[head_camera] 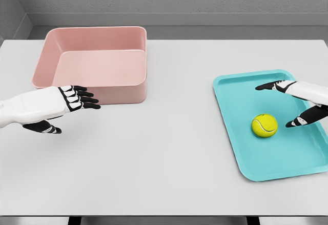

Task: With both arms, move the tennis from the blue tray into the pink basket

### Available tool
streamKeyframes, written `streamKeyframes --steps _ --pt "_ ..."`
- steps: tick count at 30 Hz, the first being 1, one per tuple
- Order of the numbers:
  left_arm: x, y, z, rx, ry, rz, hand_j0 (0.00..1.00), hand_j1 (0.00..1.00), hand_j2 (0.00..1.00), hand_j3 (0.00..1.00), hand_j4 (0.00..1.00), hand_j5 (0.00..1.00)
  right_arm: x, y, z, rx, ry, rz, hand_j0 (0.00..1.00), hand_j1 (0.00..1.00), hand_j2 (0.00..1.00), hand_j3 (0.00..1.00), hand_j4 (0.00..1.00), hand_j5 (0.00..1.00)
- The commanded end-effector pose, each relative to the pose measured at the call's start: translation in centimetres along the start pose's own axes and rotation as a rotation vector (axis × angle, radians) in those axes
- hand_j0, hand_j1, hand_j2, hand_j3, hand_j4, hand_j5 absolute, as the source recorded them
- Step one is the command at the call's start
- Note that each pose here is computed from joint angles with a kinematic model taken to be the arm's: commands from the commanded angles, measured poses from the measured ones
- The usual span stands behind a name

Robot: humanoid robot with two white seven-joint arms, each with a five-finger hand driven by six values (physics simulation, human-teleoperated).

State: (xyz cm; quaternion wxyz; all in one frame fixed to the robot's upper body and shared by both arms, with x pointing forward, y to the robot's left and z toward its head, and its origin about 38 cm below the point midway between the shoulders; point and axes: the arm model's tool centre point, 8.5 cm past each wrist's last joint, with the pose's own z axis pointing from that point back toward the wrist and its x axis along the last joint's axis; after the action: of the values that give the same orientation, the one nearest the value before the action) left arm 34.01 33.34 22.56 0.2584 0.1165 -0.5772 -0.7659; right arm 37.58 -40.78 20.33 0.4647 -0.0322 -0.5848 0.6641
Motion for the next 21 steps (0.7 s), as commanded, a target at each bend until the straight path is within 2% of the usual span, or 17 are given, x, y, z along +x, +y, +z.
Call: streamKeyframes --steps 1,11,21 --pt "0.0 0.1 0.0 0.003 0.001 0.004 1.00 1.00 1.00 1.00 1.00 1.00 0.0 0.0 0.0 -0.001 -0.001 -0.007 1.00 1.00 1.00 1.00 1.00 1.00" --pt "0.1 0.0 -0.1 0.005 -0.003 0.007 1.00 1.00 1.00 1.00 1.00 1.00 -0.5 2.5 -0.6 0.040 0.001 -0.048 1.00 1.00 1.00 1.00 1.00 1.00" --pt "0.2 -0.2 -0.5 -0.007 -0.011 0.010 1.00 1.00 1.00 1.00 1.00 1.00 -1.1 4.4 -2.0 0.038 -0.011 -0.102 1.00 1.00 1.00 1.00 1.00 1.00"
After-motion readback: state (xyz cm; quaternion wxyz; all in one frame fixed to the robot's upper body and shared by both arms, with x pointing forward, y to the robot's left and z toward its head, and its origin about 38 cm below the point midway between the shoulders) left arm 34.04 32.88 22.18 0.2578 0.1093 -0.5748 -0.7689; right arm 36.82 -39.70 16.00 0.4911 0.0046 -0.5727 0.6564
